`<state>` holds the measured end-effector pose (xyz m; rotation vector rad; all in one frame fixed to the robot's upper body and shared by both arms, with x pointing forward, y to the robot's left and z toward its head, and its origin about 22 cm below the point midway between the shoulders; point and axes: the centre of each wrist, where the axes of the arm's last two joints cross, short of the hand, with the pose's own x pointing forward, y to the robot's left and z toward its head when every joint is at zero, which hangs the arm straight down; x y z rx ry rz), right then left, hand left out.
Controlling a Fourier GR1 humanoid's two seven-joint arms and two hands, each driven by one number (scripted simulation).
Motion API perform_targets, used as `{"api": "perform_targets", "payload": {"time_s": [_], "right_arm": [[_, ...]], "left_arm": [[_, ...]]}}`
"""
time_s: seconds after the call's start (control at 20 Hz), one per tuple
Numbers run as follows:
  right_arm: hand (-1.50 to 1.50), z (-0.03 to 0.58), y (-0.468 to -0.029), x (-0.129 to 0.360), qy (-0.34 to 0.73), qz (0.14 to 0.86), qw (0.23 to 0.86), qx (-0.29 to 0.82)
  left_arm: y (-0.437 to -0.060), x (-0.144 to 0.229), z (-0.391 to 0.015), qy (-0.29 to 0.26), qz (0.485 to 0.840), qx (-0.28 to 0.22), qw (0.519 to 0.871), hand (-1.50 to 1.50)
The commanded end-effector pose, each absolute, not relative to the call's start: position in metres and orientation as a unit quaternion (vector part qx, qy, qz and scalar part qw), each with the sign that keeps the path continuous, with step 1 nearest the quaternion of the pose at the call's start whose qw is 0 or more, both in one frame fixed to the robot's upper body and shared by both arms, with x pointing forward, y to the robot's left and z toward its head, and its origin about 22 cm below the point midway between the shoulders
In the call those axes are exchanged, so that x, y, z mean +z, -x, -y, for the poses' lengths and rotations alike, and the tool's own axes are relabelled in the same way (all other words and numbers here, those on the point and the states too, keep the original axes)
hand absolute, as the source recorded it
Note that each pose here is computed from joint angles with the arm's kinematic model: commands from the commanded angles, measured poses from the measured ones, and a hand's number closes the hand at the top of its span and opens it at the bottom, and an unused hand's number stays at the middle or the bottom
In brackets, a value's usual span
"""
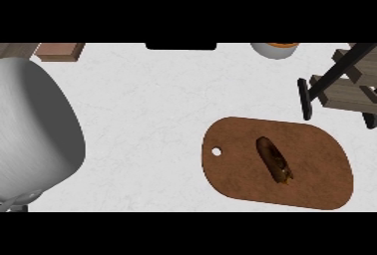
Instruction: Pick the cupcake from the cutting board and place it in the tiered basket
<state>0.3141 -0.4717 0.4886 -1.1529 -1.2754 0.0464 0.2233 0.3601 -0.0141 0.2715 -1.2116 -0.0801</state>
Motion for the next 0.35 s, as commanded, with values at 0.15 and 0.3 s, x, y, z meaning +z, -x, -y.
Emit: {"api": "perform_targets", "payload": {"time_s": [0.15,0.3], "right_arm": [[-1.5,0.544,-0.245,0.474,0.4,0.647,0.644,-0.082],[-1.5,0.565,-0.225,0.462,0.373,0.659,0.649,-0.07]], "left_arm": [[-0.217,-0.015,-0.374,-0.13,0.558,-0.025,0.819,0.0],[-0.207,-0.024,-0.362,-0.13,0.558,-0.028,0.819,0.0]]}}
